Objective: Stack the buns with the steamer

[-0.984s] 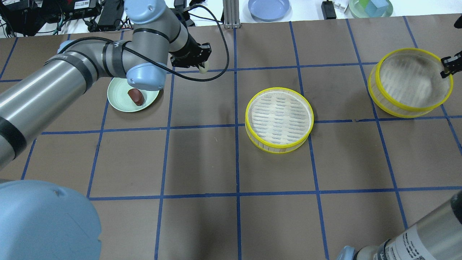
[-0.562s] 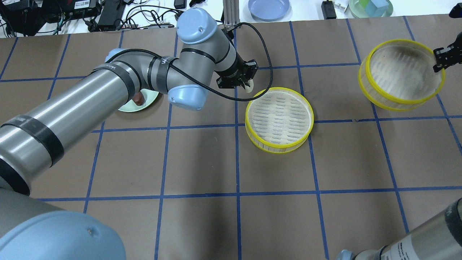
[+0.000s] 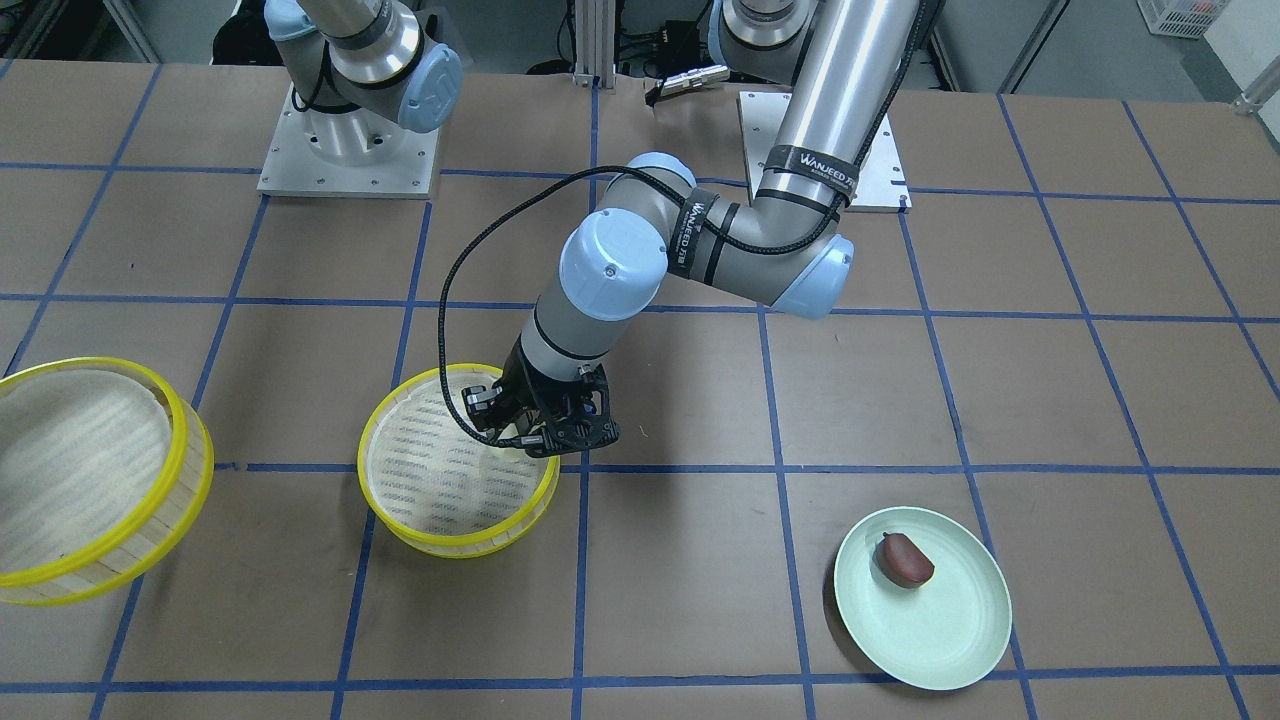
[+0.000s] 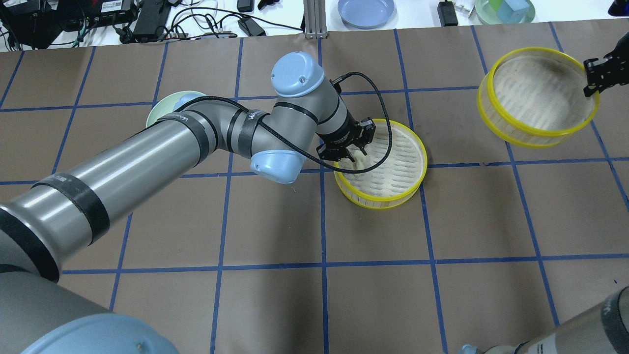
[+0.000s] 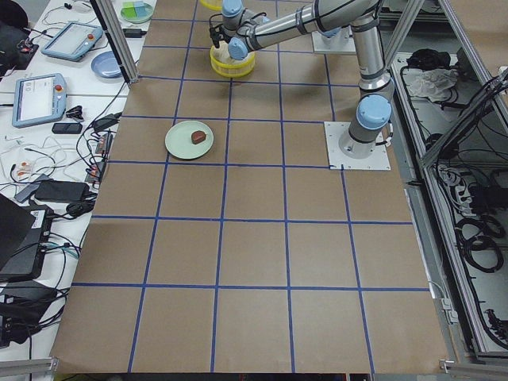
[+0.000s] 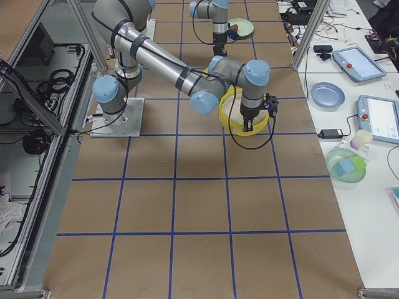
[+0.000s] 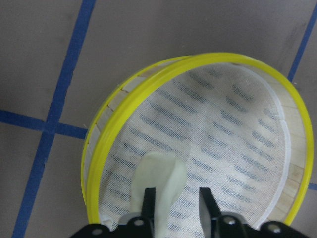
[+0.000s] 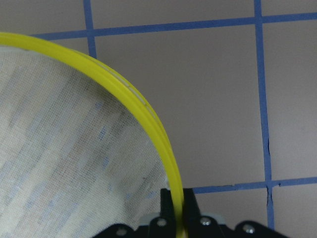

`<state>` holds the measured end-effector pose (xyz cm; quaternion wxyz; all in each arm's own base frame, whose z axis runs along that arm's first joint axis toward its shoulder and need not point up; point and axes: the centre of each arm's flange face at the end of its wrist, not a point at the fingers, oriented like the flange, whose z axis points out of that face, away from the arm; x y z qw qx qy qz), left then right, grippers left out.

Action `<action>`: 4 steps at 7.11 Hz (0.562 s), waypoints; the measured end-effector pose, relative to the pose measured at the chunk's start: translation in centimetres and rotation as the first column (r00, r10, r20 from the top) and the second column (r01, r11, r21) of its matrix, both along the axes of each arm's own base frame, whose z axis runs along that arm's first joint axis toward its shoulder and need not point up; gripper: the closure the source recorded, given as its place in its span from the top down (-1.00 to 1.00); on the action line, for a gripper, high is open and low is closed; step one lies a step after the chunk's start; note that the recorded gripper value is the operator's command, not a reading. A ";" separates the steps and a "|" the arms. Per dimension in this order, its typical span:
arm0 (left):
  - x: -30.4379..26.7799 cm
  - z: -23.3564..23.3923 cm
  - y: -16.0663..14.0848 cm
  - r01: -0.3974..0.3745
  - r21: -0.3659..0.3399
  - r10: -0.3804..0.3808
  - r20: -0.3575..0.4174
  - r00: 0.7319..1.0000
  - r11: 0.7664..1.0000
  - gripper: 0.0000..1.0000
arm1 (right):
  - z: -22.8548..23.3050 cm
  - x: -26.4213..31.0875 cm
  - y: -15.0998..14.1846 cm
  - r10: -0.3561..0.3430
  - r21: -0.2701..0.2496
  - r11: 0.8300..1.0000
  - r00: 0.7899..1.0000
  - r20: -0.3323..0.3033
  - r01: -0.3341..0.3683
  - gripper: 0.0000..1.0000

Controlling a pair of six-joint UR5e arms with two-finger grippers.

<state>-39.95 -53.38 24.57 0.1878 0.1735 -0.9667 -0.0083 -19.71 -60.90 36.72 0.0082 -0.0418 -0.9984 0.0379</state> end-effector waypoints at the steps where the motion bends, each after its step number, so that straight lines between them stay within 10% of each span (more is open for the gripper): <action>1: -0.2 0.1 0.1 -0.006 0.006 0.006 -0.010 1.000 1.000 1.00 | 0.7 1.3 0.1 -0.019 0.002 1.000 1.000 0.000 0.019 -0.95; 4: 2.5 5.1 -2.0 -0.014 -0.049 0.013 -0.033 0.999 0.999 1.00 | 4.0 8.3 1.2 -0.074 0.011 0.997 0.997 0.010 0.074 -1.00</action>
